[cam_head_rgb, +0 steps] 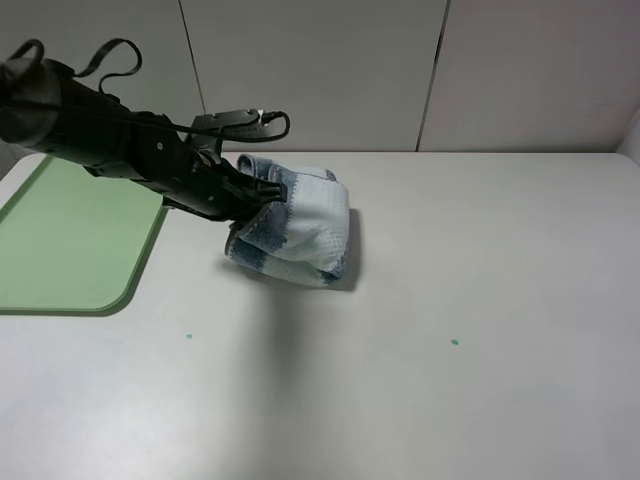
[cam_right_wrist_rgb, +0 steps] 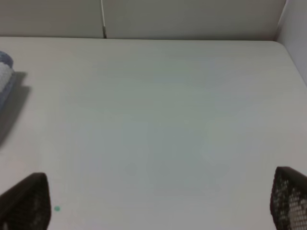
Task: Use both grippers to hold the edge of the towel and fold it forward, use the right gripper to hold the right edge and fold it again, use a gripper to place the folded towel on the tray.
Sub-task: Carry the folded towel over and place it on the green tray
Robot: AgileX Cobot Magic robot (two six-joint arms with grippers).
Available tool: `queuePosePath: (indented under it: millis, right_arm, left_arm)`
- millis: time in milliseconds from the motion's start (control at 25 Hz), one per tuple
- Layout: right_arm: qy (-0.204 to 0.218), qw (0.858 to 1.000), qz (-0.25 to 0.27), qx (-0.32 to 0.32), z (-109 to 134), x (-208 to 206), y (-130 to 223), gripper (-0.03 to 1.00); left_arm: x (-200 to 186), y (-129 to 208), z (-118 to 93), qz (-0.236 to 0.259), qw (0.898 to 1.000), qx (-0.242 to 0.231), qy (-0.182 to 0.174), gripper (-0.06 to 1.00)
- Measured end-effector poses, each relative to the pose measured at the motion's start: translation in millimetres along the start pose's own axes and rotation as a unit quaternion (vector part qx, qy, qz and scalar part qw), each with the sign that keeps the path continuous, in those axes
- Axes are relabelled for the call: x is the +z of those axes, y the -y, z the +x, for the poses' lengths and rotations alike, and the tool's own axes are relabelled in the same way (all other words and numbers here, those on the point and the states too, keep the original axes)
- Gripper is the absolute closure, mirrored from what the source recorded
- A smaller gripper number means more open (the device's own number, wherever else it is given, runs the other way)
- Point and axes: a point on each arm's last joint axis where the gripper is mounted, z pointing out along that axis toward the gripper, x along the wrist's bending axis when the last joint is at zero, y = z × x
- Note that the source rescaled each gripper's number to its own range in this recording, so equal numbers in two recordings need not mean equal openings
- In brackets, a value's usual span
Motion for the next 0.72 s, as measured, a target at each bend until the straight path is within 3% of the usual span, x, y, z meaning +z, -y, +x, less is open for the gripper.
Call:
queuePosePath:
  millis: [440, 720]
  right_arm:
    - [0.0, 1.0, 0.0, 0.0, 0, 0, 0, -0.03]
    - [0.0, 1.0, 0.0, 0.0, 0, 0, 0, -0.03]
  left_arm:
    - [-29, -16, 26, 0.005, 0.999, 0.035, -0.029, 0.91]
    - [-56, -13, 57, 0.0, 0.998, 0.033, -0.061, 0.91]
